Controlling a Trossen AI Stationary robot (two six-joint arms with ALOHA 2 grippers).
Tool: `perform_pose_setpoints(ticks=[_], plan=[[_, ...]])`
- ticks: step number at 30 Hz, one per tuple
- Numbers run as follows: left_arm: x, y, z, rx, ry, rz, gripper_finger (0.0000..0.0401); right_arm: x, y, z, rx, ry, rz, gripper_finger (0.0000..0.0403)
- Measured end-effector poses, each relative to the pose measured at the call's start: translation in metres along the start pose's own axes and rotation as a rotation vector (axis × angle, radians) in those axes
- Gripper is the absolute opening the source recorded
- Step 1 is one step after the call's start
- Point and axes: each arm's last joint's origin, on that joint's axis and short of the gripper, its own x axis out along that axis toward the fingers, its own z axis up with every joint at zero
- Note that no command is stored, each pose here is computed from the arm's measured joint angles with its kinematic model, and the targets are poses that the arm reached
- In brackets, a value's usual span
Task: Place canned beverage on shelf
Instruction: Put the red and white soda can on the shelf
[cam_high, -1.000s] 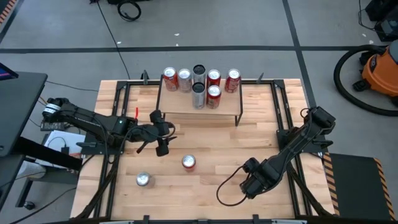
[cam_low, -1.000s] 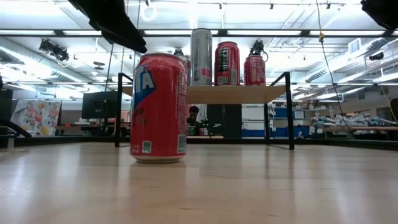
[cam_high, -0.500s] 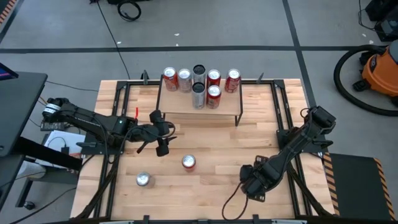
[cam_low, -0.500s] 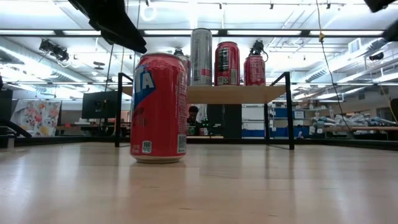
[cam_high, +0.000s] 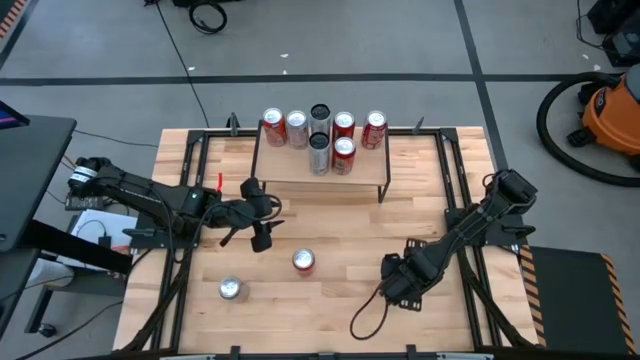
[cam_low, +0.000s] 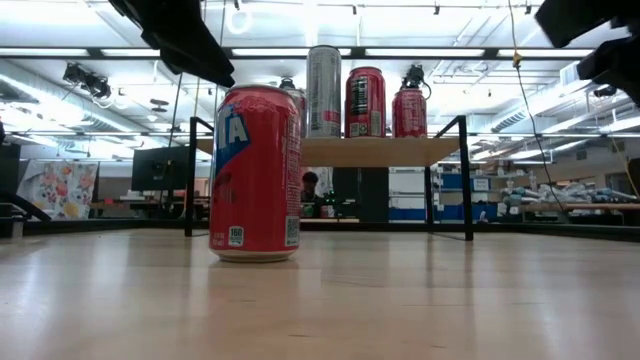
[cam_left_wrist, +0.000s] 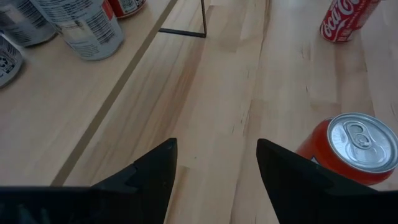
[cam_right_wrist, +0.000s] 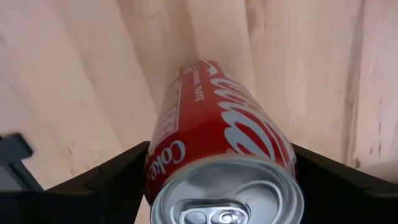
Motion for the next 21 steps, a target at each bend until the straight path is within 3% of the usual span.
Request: perform_pose_setpoints(ticks=[9,16,21], plan=[[0.000,0.000,0.000,-0.002,0.000,0.002,0.0231,-0.001,-0.008,0.008,0.040,0.003,-0.002,0.0353],[0.000,0.000,0.000,-0.002,0.000,0.002,0.0231,-0.001,-0.012,0.013,0.071,0.045,0.039,0.0393],[0.000,0.000,0.000,-0.002,0.000,0.002,0.0231,-0.001,-0.016,0.016,0.099,0.071,0.048,0.0396]])
